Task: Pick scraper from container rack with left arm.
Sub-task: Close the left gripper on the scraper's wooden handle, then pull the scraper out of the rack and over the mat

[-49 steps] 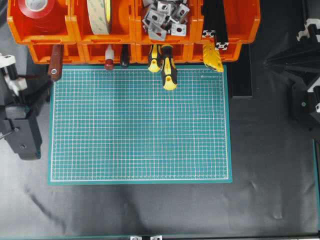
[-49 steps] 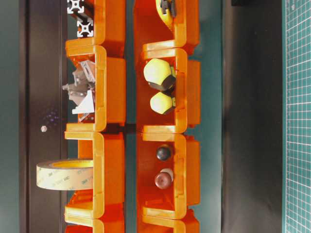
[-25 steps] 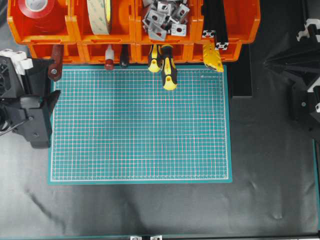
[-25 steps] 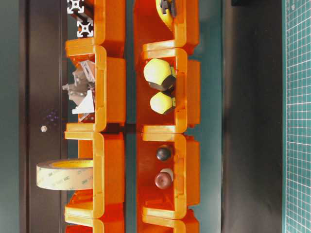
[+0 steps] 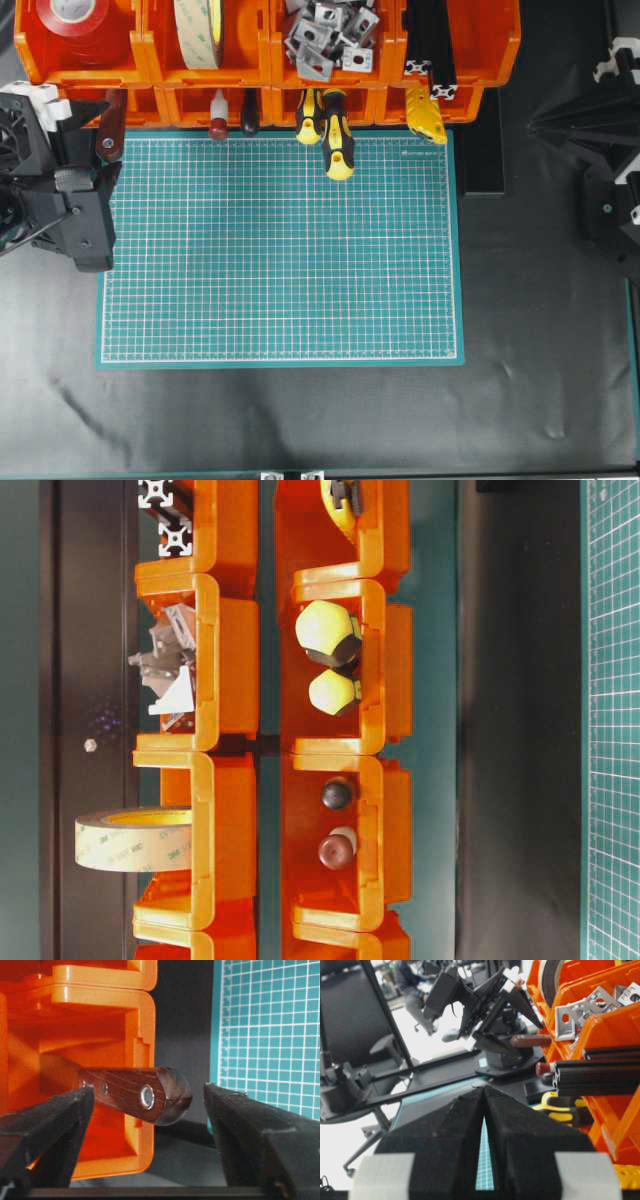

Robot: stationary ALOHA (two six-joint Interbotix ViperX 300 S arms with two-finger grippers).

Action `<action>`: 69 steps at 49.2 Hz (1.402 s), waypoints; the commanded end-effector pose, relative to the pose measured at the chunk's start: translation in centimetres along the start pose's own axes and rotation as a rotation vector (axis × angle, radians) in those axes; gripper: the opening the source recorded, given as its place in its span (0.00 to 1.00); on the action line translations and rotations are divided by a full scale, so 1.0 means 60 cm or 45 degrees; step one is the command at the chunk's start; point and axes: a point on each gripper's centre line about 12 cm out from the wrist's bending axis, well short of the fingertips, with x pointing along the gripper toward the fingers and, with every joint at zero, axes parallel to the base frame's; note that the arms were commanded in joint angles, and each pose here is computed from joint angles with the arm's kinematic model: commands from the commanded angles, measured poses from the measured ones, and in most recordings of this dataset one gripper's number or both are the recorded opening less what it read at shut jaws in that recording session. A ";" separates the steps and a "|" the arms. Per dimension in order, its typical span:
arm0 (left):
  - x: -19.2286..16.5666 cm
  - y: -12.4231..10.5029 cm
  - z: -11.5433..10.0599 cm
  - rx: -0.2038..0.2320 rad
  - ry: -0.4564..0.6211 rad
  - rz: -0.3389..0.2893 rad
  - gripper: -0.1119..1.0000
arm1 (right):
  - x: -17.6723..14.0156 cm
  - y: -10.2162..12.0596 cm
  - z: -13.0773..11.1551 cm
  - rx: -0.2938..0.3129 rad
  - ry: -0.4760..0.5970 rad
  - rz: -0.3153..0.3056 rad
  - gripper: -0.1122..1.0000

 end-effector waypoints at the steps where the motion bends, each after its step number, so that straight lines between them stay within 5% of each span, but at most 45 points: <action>1: -0.006 0.006 0.008 -0.018 -0.024 -0.002 0.83 | 0.002 0.001 0.005 0.002 -0.002 0.001 0.10; 11: -0.005 0.004 0.020 -0.018 -0.017 0.005 0.47 | -0.005 0.002 0.008 0.004 0.008 -0.001 0.10; 24: -0.035 0.012 0.046 -0.033 -0.017 0.046 0.45 | -0.021 0.006 0.020 0.004 -0.007 0.005 0.10; 35: -0.113 0.018 0.077 -0.049 -0.038 0.095 0.36 | -0.023 0.006 0.020 0.004 0.010 -0.001 0.10; 45: -0.202 0.037 0.129 -0.111 -0.146 0.045 0.29 | -0.024 0.004 0.012 0.004 0.058 -0.011 0.10; 61: -0.289 0.012 0.209 0.117 -0.287 -0.030 0.29 | -0.027 0.006 0.019 0.006 0.052 -0.011 0.10; 69: -0.269 -0.049 0.248 0.324 -0.383 -0.061 0.29 | -0.032 0.008 0.024 0.012 0.060 -0.011 0.10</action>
